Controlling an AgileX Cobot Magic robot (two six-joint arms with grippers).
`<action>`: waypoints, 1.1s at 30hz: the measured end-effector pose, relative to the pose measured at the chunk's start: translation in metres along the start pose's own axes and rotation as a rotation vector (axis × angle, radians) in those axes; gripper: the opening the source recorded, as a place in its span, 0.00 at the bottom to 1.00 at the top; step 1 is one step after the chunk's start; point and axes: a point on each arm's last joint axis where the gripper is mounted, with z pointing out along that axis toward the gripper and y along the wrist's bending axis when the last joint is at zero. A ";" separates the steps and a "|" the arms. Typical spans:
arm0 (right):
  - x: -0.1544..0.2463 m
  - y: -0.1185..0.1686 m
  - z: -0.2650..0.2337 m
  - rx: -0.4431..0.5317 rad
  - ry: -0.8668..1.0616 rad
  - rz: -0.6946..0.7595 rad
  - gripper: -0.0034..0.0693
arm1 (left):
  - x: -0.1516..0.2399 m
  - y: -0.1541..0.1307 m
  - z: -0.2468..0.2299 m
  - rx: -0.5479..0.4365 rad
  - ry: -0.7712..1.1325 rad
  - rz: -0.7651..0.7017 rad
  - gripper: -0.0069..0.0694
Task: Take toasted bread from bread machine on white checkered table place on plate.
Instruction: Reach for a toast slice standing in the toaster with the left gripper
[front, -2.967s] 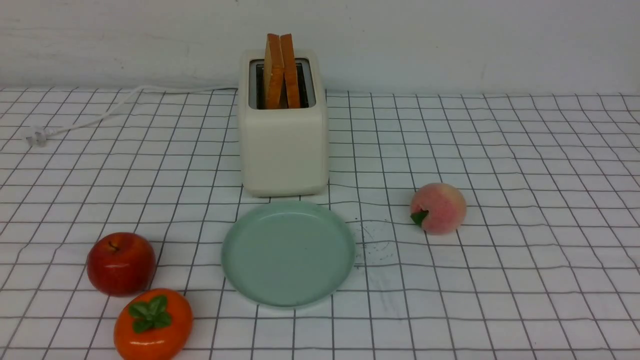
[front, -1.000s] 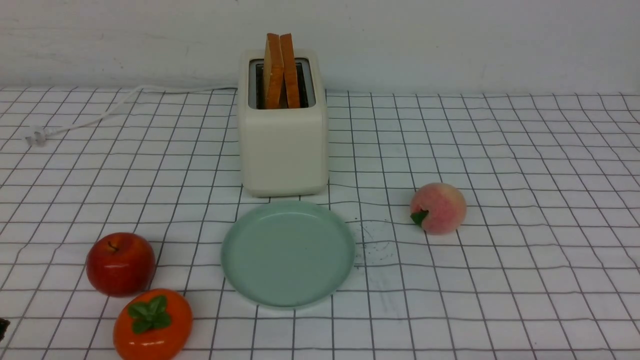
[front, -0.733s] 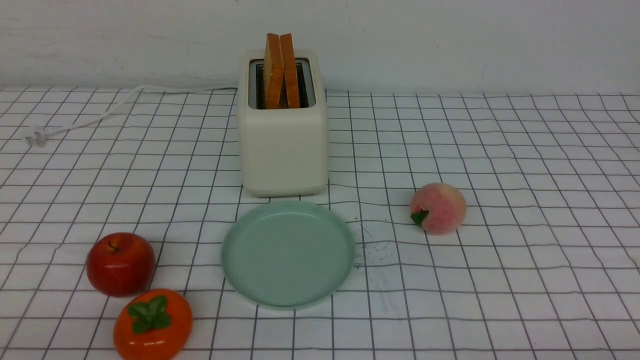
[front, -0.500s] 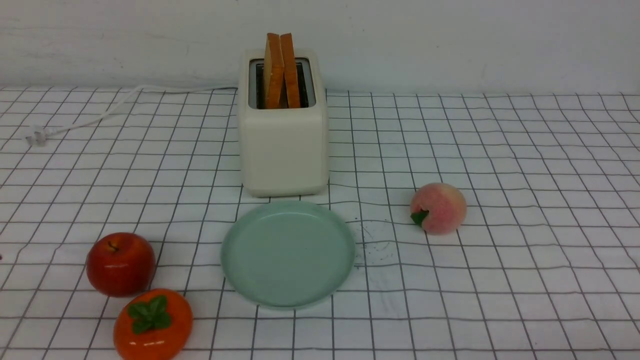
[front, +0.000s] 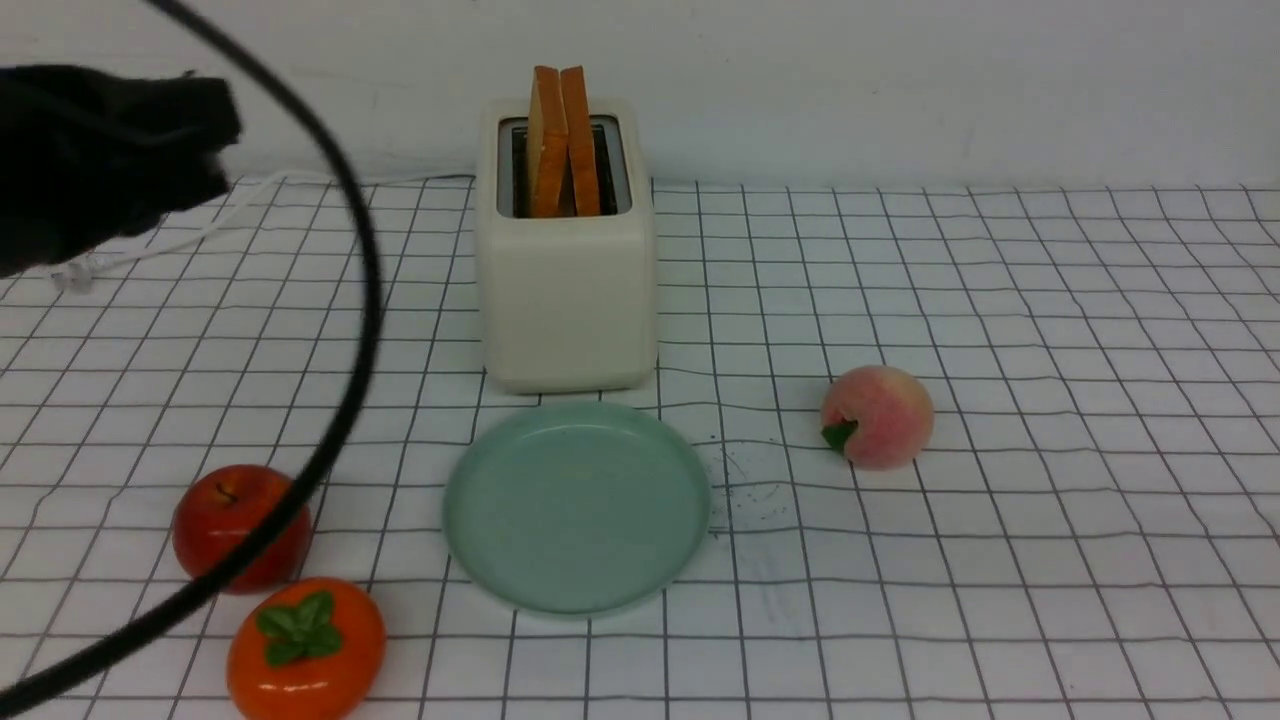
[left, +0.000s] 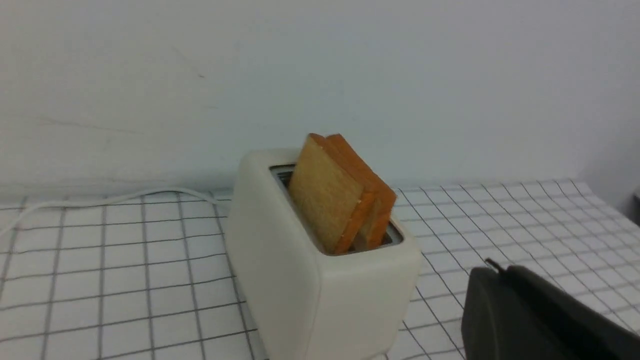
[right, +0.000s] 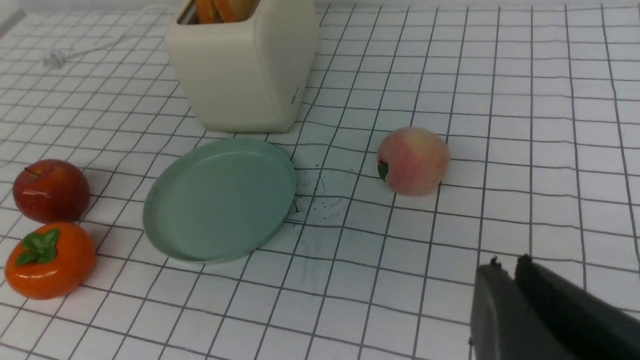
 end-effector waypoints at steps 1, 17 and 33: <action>-0.008 0.001 0.001 -0.001 0.002 -0.015 0.12 | 0.000 -0.007 0.014 0.039 0.028 0.039 0.07; -0.032 0.005 0.024 -0.020 0.038 -0.019 0.12 | 0.013 -0.024 0.074 0.063 0.096 0.078 0.07; -0.042 0.013 0.040 -0.122 -0.020 -0.062 0.14 | 0.042 0.011 0.186 0.126 0.322 -0.002 0.39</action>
